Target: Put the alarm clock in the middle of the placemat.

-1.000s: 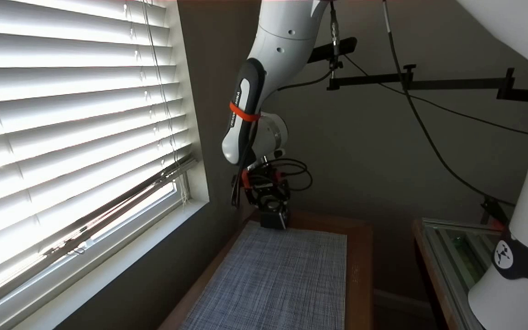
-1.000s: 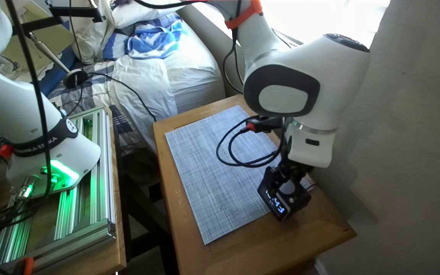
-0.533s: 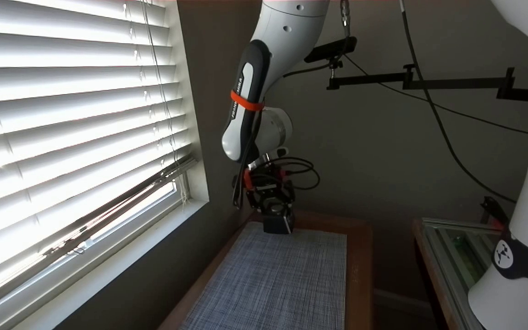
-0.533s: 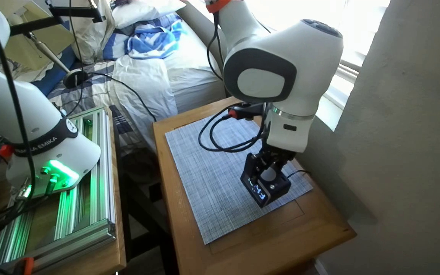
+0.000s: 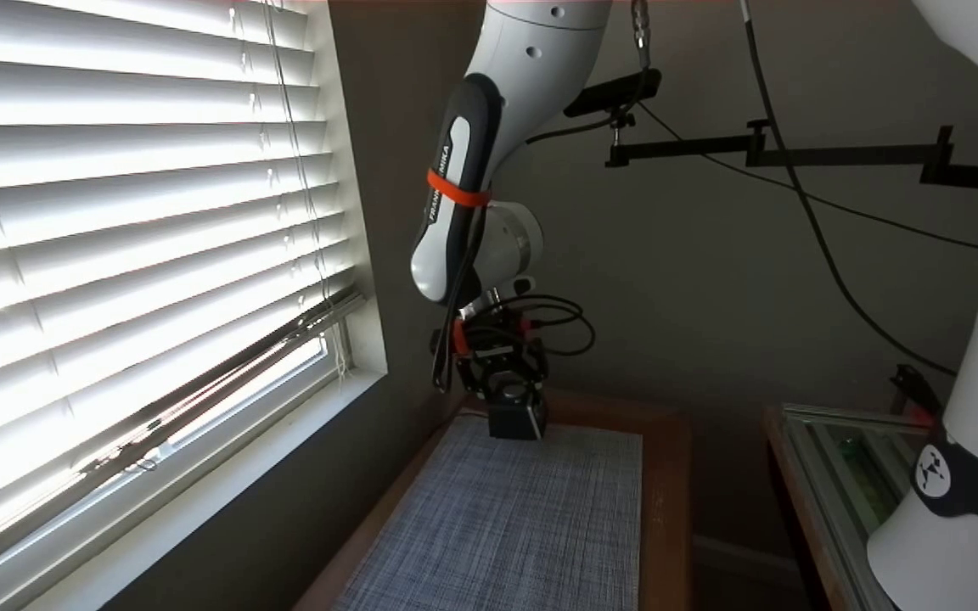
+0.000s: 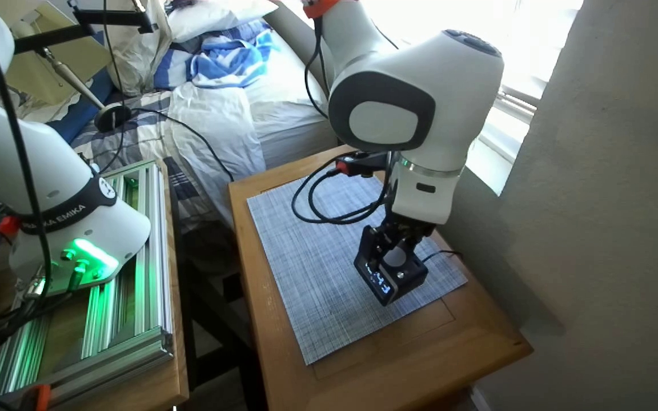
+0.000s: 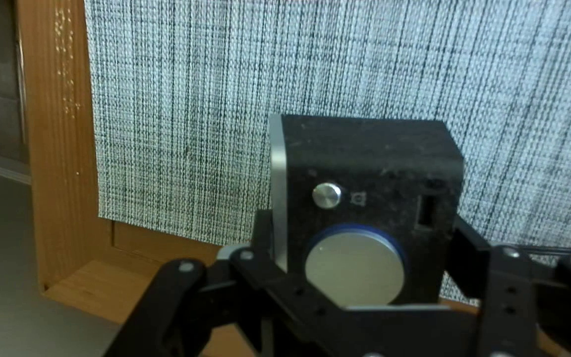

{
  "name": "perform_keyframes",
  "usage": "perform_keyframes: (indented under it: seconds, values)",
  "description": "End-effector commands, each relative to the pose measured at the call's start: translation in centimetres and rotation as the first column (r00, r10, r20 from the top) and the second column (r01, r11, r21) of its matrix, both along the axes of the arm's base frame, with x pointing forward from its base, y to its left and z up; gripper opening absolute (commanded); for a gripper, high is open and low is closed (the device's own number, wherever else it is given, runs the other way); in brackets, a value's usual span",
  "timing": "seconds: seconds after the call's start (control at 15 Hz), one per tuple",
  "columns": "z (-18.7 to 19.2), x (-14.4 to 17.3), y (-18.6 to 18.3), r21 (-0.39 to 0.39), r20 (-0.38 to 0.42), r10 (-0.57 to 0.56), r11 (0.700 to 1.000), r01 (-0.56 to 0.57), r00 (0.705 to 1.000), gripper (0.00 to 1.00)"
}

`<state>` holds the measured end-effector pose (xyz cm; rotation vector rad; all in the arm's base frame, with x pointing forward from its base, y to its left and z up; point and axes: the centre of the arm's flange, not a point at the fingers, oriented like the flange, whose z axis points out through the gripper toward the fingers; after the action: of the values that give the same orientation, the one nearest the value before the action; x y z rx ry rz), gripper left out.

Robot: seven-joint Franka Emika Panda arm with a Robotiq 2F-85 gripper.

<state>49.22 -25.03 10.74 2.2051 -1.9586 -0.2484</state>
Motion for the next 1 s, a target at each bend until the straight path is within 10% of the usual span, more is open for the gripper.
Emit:
perform_keyframes:
  seconds: [0.0, 0.93]
  values:
    - [0.5, -2.3, 4.9, 0.016, 0.023, 0.027, 0.999, -0.027, 0.999, 0.56]
    - [3.6, -8.6, 14.1, 0.045, 0.093, -0.005, 0.999, 0.001, 0.996, 0.56]
